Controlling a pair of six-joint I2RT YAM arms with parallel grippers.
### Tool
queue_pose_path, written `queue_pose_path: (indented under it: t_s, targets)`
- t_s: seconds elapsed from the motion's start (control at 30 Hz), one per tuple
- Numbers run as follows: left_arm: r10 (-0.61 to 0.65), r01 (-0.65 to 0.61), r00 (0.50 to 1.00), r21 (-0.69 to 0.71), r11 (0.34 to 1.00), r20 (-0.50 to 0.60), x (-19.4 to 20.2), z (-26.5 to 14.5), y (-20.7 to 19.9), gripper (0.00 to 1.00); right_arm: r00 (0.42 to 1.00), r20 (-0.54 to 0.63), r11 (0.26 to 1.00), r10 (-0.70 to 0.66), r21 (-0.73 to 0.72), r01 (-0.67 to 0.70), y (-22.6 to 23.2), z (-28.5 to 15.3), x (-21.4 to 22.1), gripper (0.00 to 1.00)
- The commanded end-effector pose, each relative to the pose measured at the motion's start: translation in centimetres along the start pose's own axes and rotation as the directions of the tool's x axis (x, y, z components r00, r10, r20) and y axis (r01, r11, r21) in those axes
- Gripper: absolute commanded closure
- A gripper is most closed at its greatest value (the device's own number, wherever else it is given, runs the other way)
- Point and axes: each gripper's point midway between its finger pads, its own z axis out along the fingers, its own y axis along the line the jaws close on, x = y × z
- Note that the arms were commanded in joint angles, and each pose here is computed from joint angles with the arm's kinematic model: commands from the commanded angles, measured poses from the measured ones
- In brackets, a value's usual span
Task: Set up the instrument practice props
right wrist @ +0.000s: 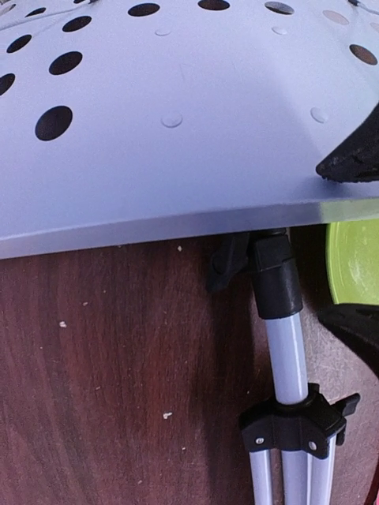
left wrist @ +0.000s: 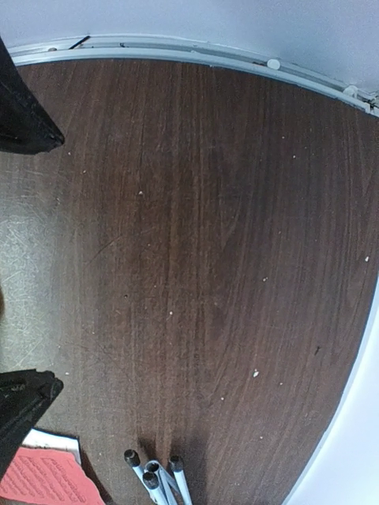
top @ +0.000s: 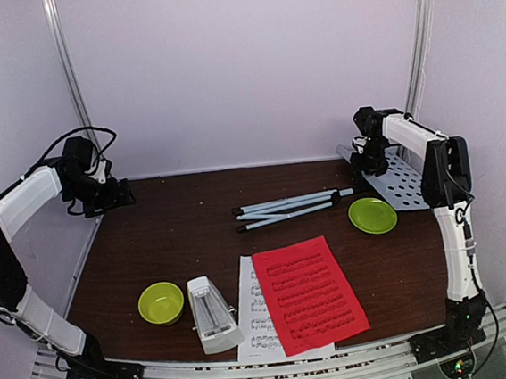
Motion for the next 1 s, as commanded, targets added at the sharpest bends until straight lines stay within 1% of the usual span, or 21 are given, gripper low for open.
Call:
queue_pose_path:
  t_s: [0.0, 0.1, 0.17, 0.23, 0.3, 0.37, 0.43, 0.47, 0.63, 0.8, 0.97]
  targets:
    - [0.015, -0.015, 1.000, 0.005, 1.000, 0.008, -0.2, 0.5, 0.1, 0.02, 0.999, -0.045, 1.000, -0.014, 0.007, 0.014, 0.1, 1.1, 0.7, 0.52]
    - [0.013, -0.013, 1.000, 0.006, 1.000, 0.006, -0.2, 0.7, 0.1, 0.02, 0.999, -0.032, 1.000, -0.023, 0.019, 0.024, -0.1, 0.8, 0.3, 0.55]
    - [0.013, -0.013, 1.000, 0.005, 1.000, 0.003, -0.2, 0.8, 0.0, 0.02, 1.000, -0.014, 0.999, -0.026, 0.039, 0.027, -0.5, 0.4, -0.1, 0.60]
    - [0.016, -0.016, 1.000, 0.007, 1.000, 0.001, -0.2, 1.0, -0.1, 0.02, 1.000, 0.009, 0.998, -0.028, 0.060, 0.027, -0.9, 0.0, -0.6, 0.67]
    - [0.014, -0.014, 1.000, 0.002, 1.000, 0.001, -0.2, 1.0, -0.1, 0.02, 0.999, 0.030, 0.997, -0.034, 0.072, 0.032, -1.0, -0.4, -1.1, 0.77]
    - [0.010, -0.010, 1.000, -0.006, 1.000, 0.003, -0.3, 1.1, 0.1, 0.02, 0.998, 0.049, 0.996, -0.042, 0.083, 0.038, -1.0, -0.9, -1.5, 0.90]
    - [0.005, -0.005, 1.000, -0.010, 1.000, 0.004, -0.4, 1.2, 0.1, 0.02, 0.997, 0.058, 0.995, -0.048, 0.091, 0.043, -1.1, -1.2, -1.7, 0.99]
    - [0.005, -0.005, 1.000, -0.009, 1.000, 0.004, -0.4, 1.3, 0.1, 0.02, 0.997, 0.062, 0.995, -0.053, 0.092, 0.047, -1.0, -1.4, -1.8, 1.00]
    - [-0.010, 0.010, 1.000, 0.001, 1.000, 0.010, -0.7, 1.5, -0.2, 0.02, 0.993, 0.104, 0.997, -0.053, 0.068, 0.046, -0.6, -3.0, -2.6, 1.00]
    - [-0.036, 0.037, 0.999, -0.030, 0.999, 0.018, -0.8, 1.6, 0.4, 0.02, 0.967, 0.245, 0.997, -0.072, 0.041, 0.064, 0.8, -7.9, -5.0, 1.00]
    - [-0.052, 0.053, 0.998, -0.020, 0.998, 0.024, -0.9, 1.6, 0.1, 0.02, 0.906, 0.411, 0.995, -0.104, 0.053, 0.090, 2.2, -13.8, -7.5, 1.00]
